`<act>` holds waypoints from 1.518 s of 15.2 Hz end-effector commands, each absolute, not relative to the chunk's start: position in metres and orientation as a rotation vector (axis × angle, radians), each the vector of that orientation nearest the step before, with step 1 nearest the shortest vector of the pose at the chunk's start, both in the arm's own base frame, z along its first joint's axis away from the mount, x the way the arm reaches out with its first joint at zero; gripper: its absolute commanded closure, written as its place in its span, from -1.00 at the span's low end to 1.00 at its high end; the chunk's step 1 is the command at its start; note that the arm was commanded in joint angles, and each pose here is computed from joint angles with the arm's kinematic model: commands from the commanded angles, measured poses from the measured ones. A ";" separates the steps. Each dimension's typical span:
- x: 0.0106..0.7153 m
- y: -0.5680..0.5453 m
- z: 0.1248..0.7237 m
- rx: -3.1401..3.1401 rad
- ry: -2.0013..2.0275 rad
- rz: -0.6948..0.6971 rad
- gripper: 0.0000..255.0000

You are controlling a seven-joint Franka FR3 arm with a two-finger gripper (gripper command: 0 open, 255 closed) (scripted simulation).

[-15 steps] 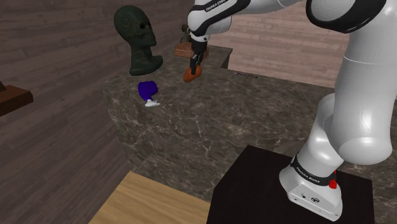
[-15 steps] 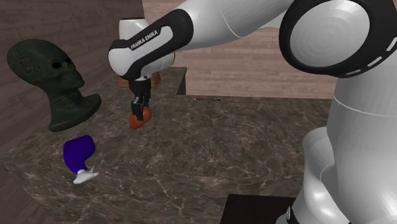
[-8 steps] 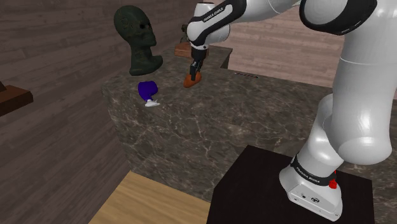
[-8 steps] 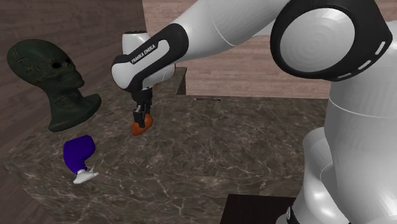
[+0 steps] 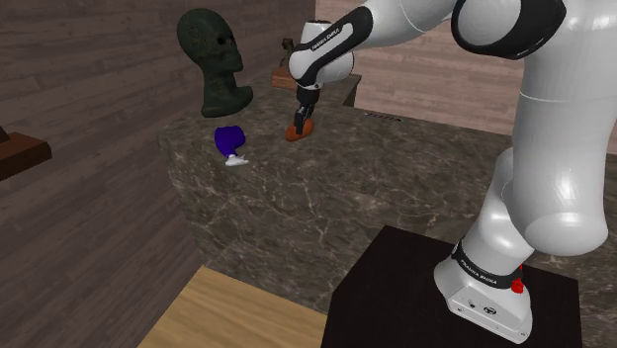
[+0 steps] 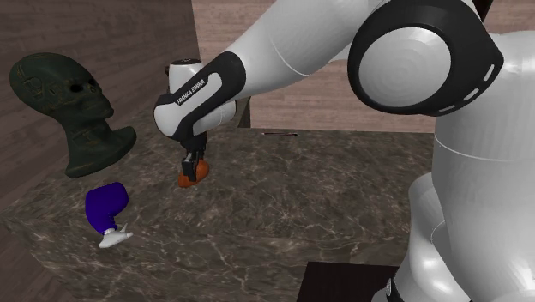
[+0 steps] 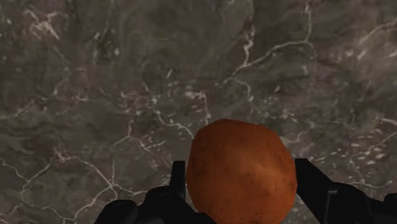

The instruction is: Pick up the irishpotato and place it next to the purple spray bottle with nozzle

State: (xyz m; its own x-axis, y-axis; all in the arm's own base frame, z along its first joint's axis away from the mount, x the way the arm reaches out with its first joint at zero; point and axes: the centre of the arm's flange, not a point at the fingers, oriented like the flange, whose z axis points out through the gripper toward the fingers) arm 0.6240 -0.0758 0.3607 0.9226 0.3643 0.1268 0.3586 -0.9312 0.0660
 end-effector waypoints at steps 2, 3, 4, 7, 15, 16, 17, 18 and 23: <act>0.623 -0.074 0.353 3.040 0.573 0.201 1.00; 0.623 -0.074 0.353 3.040 0.573 0.201 1.00; 0.623 -0.074 0.353 3.040 0.573 0.201 1.00; 0.623 -0.073 0.353 3.040 0.573 0.201 1.00; 0.619 -0.073 0.379 3.040 0.573 0.201 -1.00; 0.617 -0.073 0.393 3.040 0.573 0.201 -1.00; 0.616 -0.073 0.403 3.040 0.573 0.201 -1.00; 0.616 -0.073 0.403 3.040 0.573 0.201 -1.00; 0.616 -0.073 0.403 3.040 0.573 0.201 -1.00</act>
State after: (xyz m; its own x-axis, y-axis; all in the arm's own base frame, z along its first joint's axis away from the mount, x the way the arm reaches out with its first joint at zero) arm 0.6160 -0.0727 0.4027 0.9232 0.3652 0.1194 0.3599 -0.9308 0.0643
